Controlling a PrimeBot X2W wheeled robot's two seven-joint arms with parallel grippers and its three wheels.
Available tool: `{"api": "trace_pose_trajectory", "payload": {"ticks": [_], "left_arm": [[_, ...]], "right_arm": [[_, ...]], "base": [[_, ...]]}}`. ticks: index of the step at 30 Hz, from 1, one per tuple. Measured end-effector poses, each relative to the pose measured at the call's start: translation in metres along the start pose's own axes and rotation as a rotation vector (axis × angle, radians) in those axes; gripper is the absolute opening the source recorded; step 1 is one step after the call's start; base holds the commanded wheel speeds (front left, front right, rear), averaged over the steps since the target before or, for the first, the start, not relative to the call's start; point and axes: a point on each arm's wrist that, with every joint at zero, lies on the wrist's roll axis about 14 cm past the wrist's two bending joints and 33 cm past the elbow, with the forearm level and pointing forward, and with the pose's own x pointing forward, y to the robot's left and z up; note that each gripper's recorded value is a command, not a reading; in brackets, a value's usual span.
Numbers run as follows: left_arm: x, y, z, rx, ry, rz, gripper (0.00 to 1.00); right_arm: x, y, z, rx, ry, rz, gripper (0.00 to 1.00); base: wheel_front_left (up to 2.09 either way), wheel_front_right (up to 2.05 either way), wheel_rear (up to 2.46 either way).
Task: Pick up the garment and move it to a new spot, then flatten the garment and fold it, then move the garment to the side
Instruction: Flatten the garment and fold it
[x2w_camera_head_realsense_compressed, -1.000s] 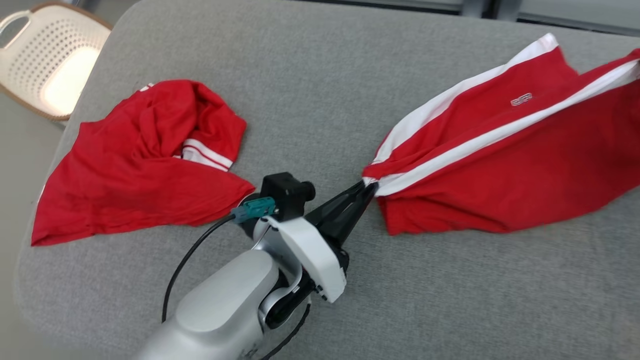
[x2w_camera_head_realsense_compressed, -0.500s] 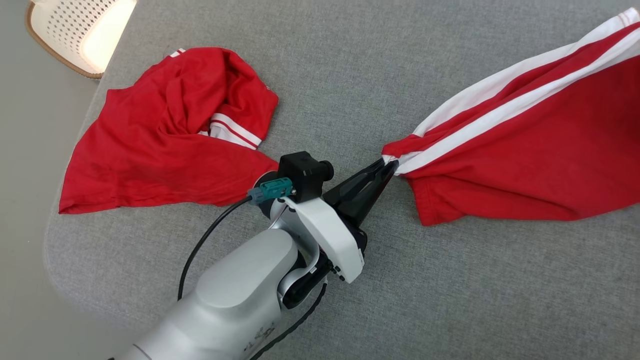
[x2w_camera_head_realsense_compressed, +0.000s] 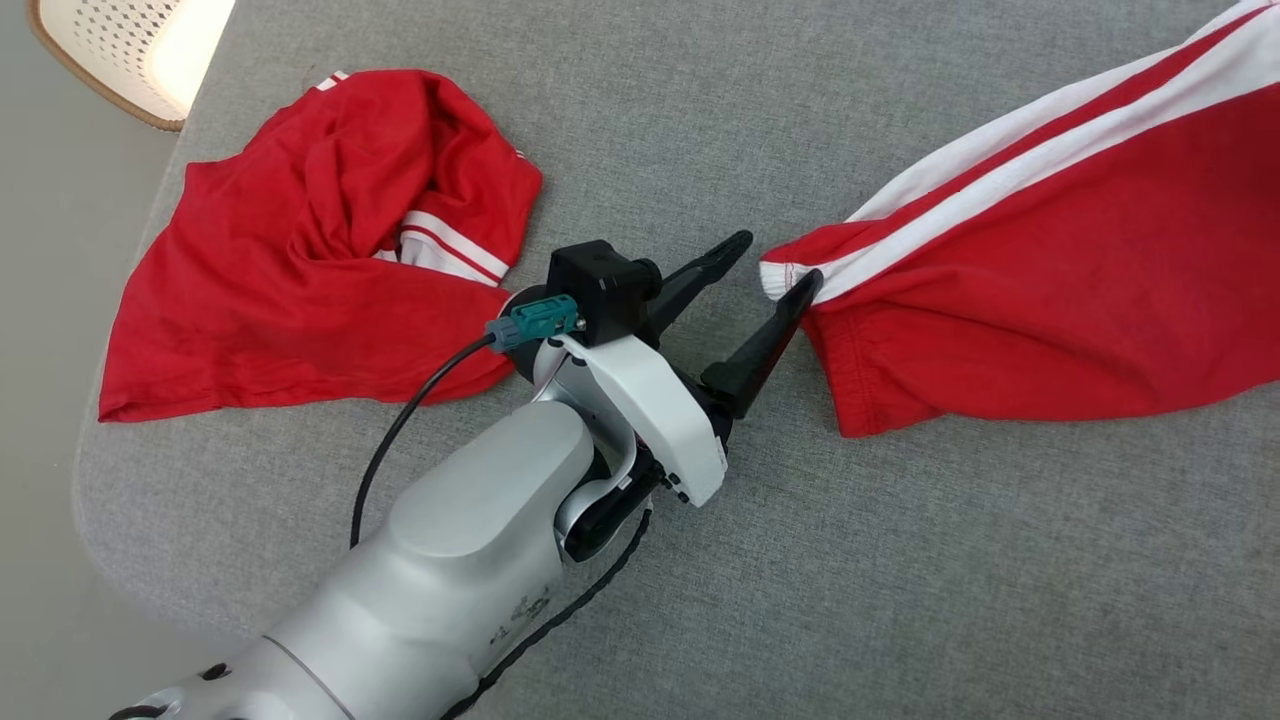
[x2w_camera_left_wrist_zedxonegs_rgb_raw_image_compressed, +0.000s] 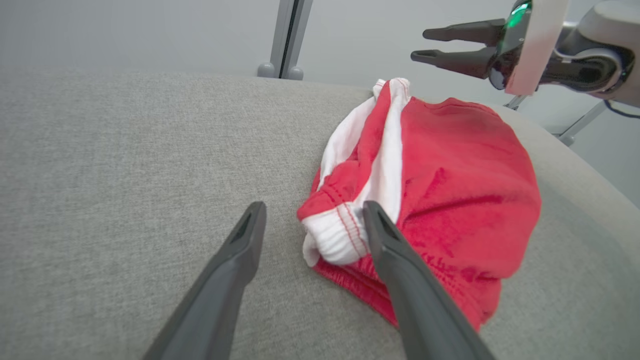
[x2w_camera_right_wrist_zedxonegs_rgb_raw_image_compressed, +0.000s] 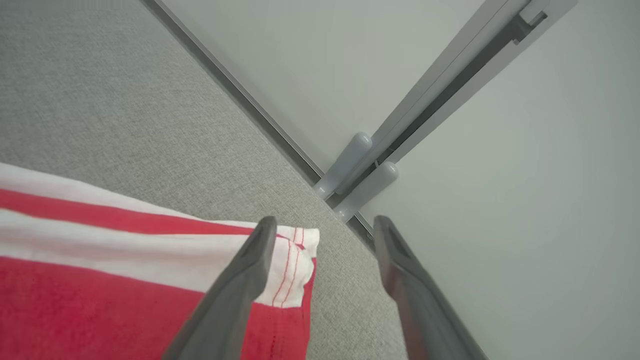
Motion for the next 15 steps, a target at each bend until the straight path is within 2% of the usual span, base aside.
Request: {"api": "trace_pose_trajectory", "payload": {"ticks": [5, 12, 14, 15], "left_arm": [[0.001, 0.005, 0.004, 0.000, -0.013, 0.022, 1.00], [-0.015, 0.032, 0.040, -0.009, -0.133, 0.144, 1.00], [-0.023, 0.035, 0.048, -0.007, -0.167, 0.172, 1.00], [-0.027, 0.037, 0.052, 0.016, -0.179, 0.188, 1.00]], "right_arm": [[-0.006, -0.008, 0.005, 0.037, -0.043, -0.034, 1.00], [-0.030, -0.004, 0.022, 0.169, -0.180, -0.082, 1.00], [-0.041, -0.004, 0.029, 0.140, -0.222, -0.099, 1.00], [-0.048, -0.007, 0.033, 0.169, -0.251, -0.118, 1.00]], "base": [[0.00, 0.00, 0.00], [0.00, 0.00, 0.00], [0.00, 0.00, 0.00], [0.00, 0.00, 0.00]]}}
